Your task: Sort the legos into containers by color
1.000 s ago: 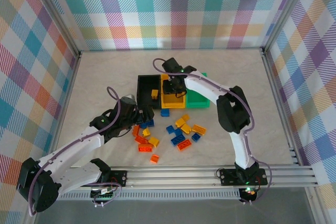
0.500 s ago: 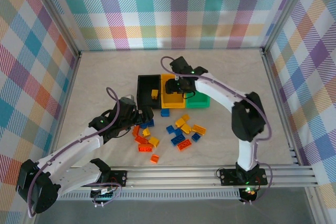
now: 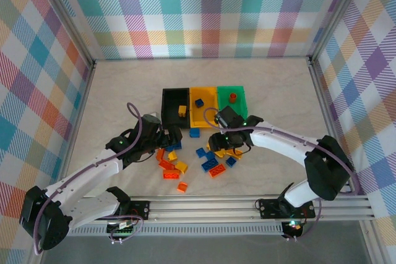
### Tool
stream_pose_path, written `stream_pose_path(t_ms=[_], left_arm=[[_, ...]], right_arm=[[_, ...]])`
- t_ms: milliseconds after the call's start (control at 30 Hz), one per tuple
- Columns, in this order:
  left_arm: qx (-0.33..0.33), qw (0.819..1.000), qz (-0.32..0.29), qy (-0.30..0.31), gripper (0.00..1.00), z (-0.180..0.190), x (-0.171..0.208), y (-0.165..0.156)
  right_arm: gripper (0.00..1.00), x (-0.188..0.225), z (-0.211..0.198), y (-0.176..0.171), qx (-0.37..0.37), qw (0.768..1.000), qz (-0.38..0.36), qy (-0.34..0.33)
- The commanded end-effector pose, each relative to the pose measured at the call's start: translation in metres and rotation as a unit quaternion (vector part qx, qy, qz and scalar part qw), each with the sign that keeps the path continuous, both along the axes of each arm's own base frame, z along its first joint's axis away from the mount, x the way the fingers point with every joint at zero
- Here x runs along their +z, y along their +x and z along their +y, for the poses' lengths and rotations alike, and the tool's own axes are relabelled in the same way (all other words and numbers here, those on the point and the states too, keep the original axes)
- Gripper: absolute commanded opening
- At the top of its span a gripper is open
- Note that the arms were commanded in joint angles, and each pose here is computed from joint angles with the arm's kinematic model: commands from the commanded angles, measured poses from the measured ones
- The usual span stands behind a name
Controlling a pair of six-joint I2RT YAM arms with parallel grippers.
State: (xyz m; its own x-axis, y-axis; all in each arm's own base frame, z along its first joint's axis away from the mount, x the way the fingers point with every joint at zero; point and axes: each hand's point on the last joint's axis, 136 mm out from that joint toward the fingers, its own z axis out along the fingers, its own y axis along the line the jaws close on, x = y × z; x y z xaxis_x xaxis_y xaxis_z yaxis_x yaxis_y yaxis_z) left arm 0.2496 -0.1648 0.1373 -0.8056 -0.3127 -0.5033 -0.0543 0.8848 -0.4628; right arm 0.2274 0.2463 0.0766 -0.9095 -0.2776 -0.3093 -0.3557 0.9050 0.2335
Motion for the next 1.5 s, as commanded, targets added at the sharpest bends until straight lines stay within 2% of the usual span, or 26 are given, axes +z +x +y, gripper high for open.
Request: stream_pose_path(t_ms=[0, 333, 533, 733, 833, 1133, 1233, 1333, 1467], left_arm=[[0.001, 1.000, 0.001, -0.001, 1.00, 0.001, 0.000, 0.002], [0.004, 1.000, 0.002, 0.003, 1.00, 0.001, 0.002, 0.005], [0.005, 1.000, 0.002, 0.004, 1.00, 0.001, 0.004, 0.006], [0.005, 1.000, 0.003, 0.001, 1.00, 0.000, 0.005, 0.007], [0.005, 1.000, 0.003, -0.001, 1.00, 0.000, 0.005, 0.007], [0.006, 1.000, 0.006, -0.006, 1.00, -0.002, 0.003, 0.007], [0.004, 1.000, 0.006, -0.008, 1.00, -0.003, 0.003, 0.007], [0.005, 1.000, 0.008, -0.009, 1.00, -0.003, 0.003, 0.007], [0.005, 1.000, 0.006, -0.009, 1.00, -0.003, 0.003, 0.007]], right_arm=[[0.64, -0.012, 0.007, -0.001, 0.029, 1.000, -0.003, -0.005], [0.59, -0.044, 0.002, 0.000, 0.055, 0.996, 0.008, -0.074], [0.54, -0.056, -0.002, -0.004, 0.058, 0.994, 0.017, -0.086], [0.49, -0.060, -0.004, -0.005, 0.057, 0.994, 0.019, -0.093], [0.55, -0.059, -0.009, -0.005, 0.050, 0.993, 0.015, -0.104], [0.44, -0.052, -0.042, -0.003, 0.016, 0.987, -0.010, -0.163], [0.45, -0.052, -0.040, -0.006, 0.015, 0.989, -0.006, -0.149], [0.52, -0.052, -0.030, -0.011, 0.020, 0.993, 0.003, -0.116], [0.53, -0.057, -0.031, -0.010, 0.015, 0.993, 0.006, -0.120]])
